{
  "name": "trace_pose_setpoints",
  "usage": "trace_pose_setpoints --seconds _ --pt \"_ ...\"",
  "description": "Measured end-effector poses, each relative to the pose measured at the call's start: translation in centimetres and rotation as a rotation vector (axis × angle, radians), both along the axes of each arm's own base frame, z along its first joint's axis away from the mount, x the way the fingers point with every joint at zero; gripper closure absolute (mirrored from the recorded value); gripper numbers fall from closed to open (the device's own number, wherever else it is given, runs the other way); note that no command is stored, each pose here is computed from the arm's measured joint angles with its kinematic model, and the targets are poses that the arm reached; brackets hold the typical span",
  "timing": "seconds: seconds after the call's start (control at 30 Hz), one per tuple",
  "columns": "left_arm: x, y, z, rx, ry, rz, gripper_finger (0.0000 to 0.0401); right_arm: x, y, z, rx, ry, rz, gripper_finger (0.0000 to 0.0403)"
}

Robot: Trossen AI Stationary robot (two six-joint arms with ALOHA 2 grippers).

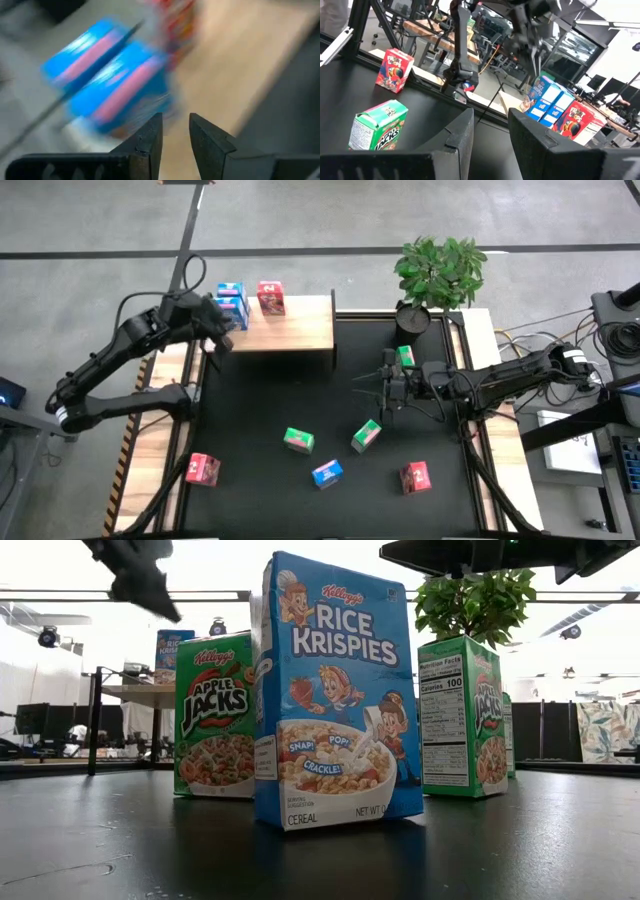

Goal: Stack cereal on shelf
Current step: Put the bottom right green cereal box on the shelf

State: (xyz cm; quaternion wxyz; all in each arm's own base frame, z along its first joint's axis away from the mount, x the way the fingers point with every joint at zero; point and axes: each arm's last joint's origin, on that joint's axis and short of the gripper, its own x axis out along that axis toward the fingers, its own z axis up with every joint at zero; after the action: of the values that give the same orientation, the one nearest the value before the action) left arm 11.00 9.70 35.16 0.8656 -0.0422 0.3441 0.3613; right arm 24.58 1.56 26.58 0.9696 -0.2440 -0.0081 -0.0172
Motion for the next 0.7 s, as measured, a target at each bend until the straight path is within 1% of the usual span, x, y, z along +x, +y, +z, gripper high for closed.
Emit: trace_pose_setpoints --seconds 0.07,0.13,0.3,0.43,0.53,0.7 --pt "0.4 -1.0 0.3 -0.019 -0.130 -0.094 0.0322 0.0 0.0 0.0 0.000 0.000 -0.002 0.0291" --pt "0.8 -2.1 0.6 0.000 -0.250 -0.177 0.0322 0.0 -0.2 0.0 0.007 -0.001 -0.006 0.0291" --pt "1.4 -4.9 0.3 0.040 -0.431 -0.369 0.0322 0.0 -0.6 0.0 0.031 -0.003 -0.023 0.0291" --pt "2.1 -6.5 -0.4 0.019 -0.518 -0.484 0.0322 0.0 -0.6 0.0 0.077 -0.001 -0.022 0.0291" --pt "2.9 -7.4 -1.4 -0.002 -0.549 -0.555 0.0322 0.1 -0.6 -0.2 0.088 0.008 -0.022 0.0291" --pt "4.1 -8.5 -3.3 -0.024 -0.589 -0.629 0.0322 0.4 -0.6 -0.5 0.093 0.024 -0.023 0.0291"
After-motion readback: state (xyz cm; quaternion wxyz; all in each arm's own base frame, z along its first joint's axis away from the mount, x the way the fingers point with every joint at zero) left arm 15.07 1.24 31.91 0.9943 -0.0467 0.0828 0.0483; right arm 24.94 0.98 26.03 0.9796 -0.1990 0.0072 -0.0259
